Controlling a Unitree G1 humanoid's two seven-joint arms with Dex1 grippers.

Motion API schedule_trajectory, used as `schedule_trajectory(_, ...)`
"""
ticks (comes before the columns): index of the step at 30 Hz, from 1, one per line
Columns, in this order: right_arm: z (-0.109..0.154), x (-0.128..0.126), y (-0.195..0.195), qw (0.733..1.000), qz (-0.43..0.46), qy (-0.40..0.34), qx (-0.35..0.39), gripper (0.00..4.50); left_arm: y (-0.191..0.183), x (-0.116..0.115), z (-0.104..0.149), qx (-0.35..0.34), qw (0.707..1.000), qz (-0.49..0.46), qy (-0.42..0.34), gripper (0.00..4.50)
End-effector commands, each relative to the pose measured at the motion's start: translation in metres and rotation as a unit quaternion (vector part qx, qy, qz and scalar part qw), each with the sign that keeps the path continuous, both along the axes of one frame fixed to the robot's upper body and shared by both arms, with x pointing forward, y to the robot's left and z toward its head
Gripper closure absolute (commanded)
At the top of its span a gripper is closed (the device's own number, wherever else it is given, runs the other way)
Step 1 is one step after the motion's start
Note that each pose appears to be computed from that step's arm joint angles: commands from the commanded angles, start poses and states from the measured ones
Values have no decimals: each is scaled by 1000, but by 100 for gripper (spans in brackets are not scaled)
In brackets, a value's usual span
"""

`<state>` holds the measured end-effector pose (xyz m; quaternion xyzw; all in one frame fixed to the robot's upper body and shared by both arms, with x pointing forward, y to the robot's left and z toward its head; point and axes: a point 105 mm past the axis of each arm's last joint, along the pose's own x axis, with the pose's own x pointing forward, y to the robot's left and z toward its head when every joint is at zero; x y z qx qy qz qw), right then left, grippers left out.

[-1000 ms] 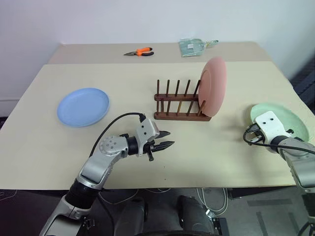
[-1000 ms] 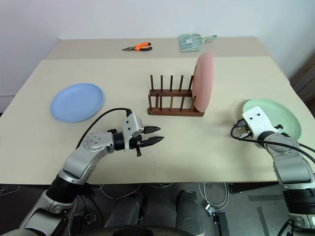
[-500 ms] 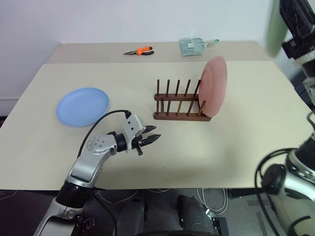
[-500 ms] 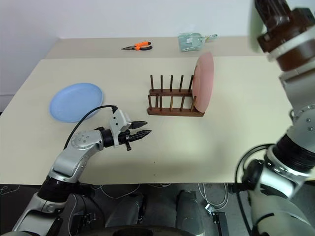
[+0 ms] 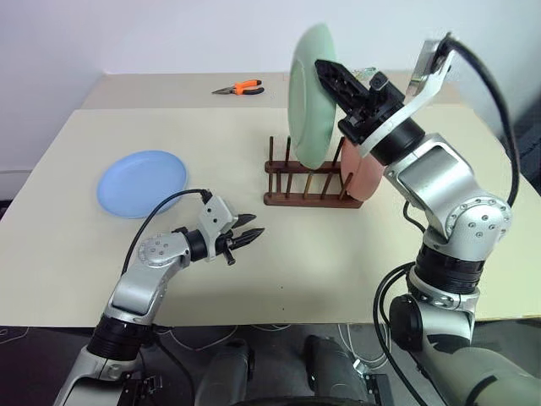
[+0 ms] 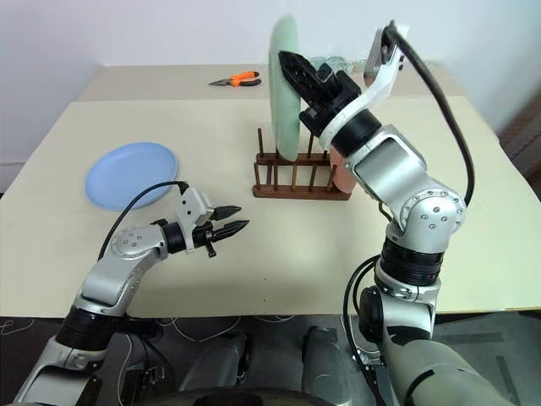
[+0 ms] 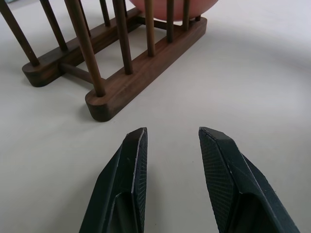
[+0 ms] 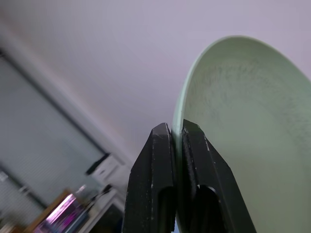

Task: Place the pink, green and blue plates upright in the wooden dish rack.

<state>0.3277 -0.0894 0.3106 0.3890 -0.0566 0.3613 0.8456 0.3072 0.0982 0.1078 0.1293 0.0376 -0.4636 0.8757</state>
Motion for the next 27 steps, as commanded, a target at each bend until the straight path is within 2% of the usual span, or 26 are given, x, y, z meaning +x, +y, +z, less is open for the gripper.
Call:
schedule_trajectory(1, 5, 2, -10, 1000, -23, -11, 7, 446, -1, -3, 11, -6, 1000, -4, -24, 283)
schedule_trajectory(10, -19, 26, -15, 997, -57, 40, -16, 446, -4, -5, 12, -4, 1000, -6, -23, 283)
schedule_trajectory(11, -19, 27, -15, 997, -57, 40, -15, 381, -3, -6, 12, -3, 1000, -6, -23, 283)
schedule_trajectory(13, -17, 28, -16, 997, -63, 34, -20, 302, -2, -6, 12, -2, 1000, -5, -22, 283)
schedule_trajectory(16, -2, 25, -19, 991, -95, -36, -83, 156, 1, -6, 10, -6, 1000, 3, -10, 283)
schedule_trajectory(19, 24, 17, -25, 959, -150, -155, -184, 150, 15, 1, 11, -21, 999, 44, 0, 194)
schedule_trajectory(22, 39, 15, -33, 931, -182, -215, -233, 150, 35, 17, 24, -50, 992, 116, -20, 50)
schedule_trajectory(23, 43, 14, -35, 924, -186, -231, -241, 126, 44, 24, 27, -52, 987, 147, -31, 2)
schedule_trajectory(24, 51, 10, -35, 910, -191, -260, -259, 95, 64, 37, 32, -54, 974, 215, -48, 0)
schedule_trajectory(25, 53, 1, -24, 884, -171, -309, -306, 66, 105, 55, 47, -87, 934, 340, -67, 0)
schedule_trajectory(26, 49, -8, -11, 856, -144, -348, -355, 12, 143, 64, 56, -114, 886, 444, -74, 0)
schedule_trajectory(27, 38, -15, 4, 826, -110, -379, -402, 4, 181, 65, 59, -129, 825, 545, -68, 0)
